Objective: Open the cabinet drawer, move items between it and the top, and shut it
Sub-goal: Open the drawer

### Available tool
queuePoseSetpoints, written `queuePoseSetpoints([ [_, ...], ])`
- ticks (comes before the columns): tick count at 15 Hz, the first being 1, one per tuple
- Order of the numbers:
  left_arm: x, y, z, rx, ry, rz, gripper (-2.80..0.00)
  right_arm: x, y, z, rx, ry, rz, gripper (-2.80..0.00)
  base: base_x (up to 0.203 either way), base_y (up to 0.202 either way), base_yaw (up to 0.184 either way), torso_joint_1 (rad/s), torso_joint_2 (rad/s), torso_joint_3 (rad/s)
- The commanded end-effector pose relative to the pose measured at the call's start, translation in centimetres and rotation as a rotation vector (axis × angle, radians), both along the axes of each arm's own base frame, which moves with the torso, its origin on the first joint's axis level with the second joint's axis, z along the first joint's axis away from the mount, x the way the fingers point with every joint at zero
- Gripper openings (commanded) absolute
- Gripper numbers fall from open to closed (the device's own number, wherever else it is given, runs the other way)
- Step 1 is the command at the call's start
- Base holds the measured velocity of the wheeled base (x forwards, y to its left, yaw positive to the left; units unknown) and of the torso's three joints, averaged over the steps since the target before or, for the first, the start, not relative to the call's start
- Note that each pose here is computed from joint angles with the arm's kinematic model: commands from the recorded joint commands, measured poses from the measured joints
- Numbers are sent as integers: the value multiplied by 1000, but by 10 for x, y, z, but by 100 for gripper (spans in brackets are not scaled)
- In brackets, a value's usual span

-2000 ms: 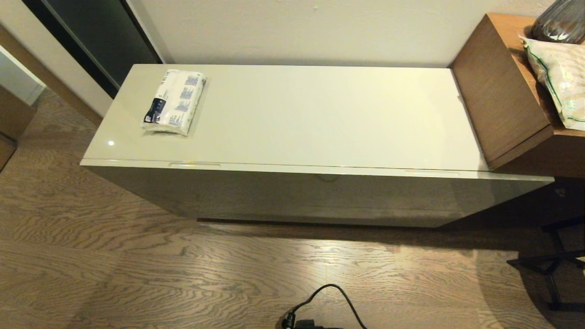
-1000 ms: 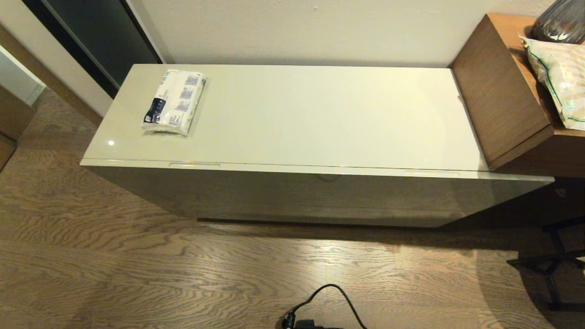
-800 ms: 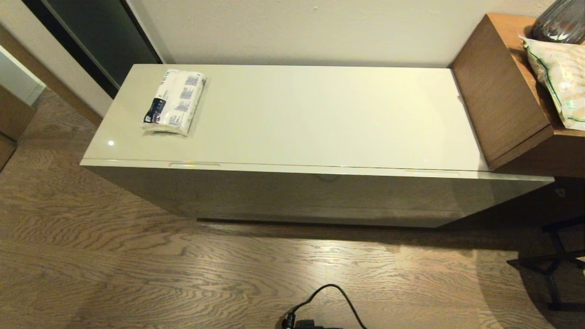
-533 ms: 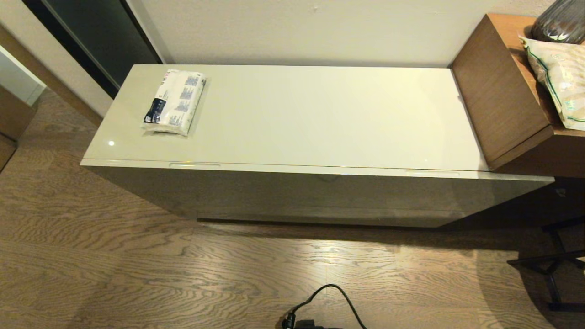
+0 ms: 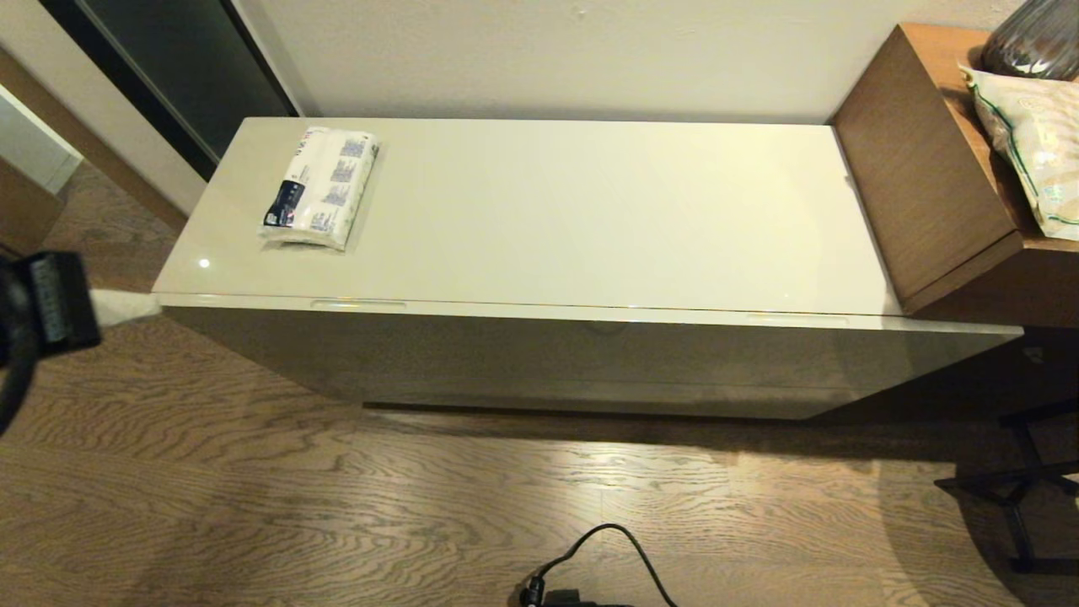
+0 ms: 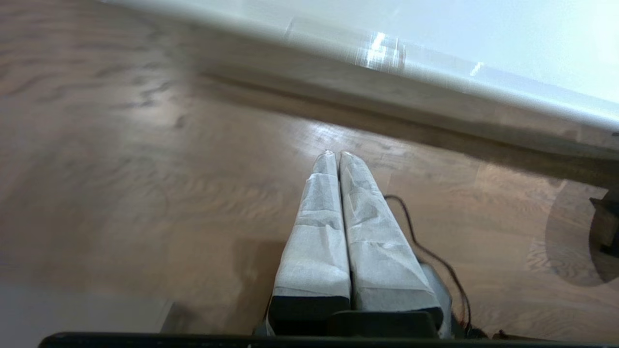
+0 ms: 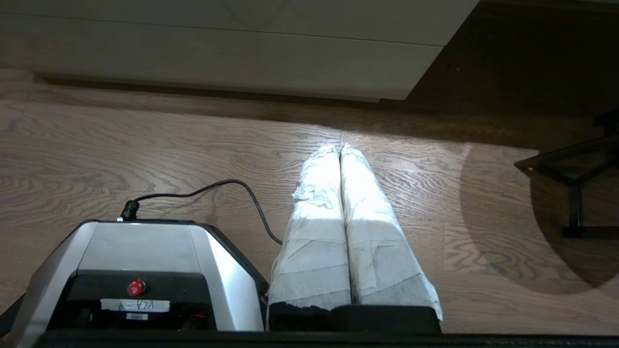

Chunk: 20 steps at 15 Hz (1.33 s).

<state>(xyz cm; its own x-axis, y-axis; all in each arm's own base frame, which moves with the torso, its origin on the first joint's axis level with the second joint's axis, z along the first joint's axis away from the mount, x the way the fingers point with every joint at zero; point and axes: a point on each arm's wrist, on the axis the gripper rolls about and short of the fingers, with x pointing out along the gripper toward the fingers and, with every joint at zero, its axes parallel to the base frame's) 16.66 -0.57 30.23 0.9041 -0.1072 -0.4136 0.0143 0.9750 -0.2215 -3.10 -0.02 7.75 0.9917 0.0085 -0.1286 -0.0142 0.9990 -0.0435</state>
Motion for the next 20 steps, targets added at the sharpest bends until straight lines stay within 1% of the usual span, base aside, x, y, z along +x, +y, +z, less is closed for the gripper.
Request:
queuePoseSetpoints([
  [1, 72, -4, -25, 1, 124, -14, -280, 0, 0, 0, 0, 1, 1, -280, 0, 0, 0, 0, 0, 0],
  [2, 90, -6, -27, 1, 116, -19, -280, 0, 0, 0, 0, 1, 1, -280, 0, 0, 0, 0, 0, 0],
  [4, 109, -9, -31, 3, 100, -23, -280, 0, 0, 0, 0, 1, 1, -280, 0, 0, 0, 0, 0, 0],
  [5, 115, -10, -35, 2, 97, -23, -280, 0, 0, 0, 0, 1, 1, -280, 0, 0, 0, 0, 0, 0],
  [8, 119, -15, -45, 1, 132, -36, -280, 0, 0, 0, 0, 1, 1, -280, 0, 0, 0, 0, 0, 0],
  [10, 124, -24, -50, 5, 138, -66, -280, 0, 0, 0, 0, 1, 1, -280, 0, 0, 0, 0, 0, 0],
  [12, 136, -32, -61, 24, 138, -59, -280, 0, 0, 0, 0, 1, 1, -280, 0, 0, 0, 0, 0, 0],
  [14, 145, -40, -74, 50, 134, -42, -280, 0, 0, 0, 0, 1, 1, -280, 0, 0, 0, 0, 0, 0],
  [15, 149, -44, -78, 55, 118, -43, -280, 0, 0, 0, 0, 1, 1, -280, 0, 0, 0, 0, 0, 0],
  [17, 158, -49, -78, 50, 80, -54, -280, 0, 0, 0, 0, 1, 1, -280, 0, 0, 0, 0, 0, 0],
  [20, 168, -51, -78, 51, 74, -52, -280, 0, 0, 0, 0, 1, 1, -280, 0, 0, 0, 0, 0, 0],
])
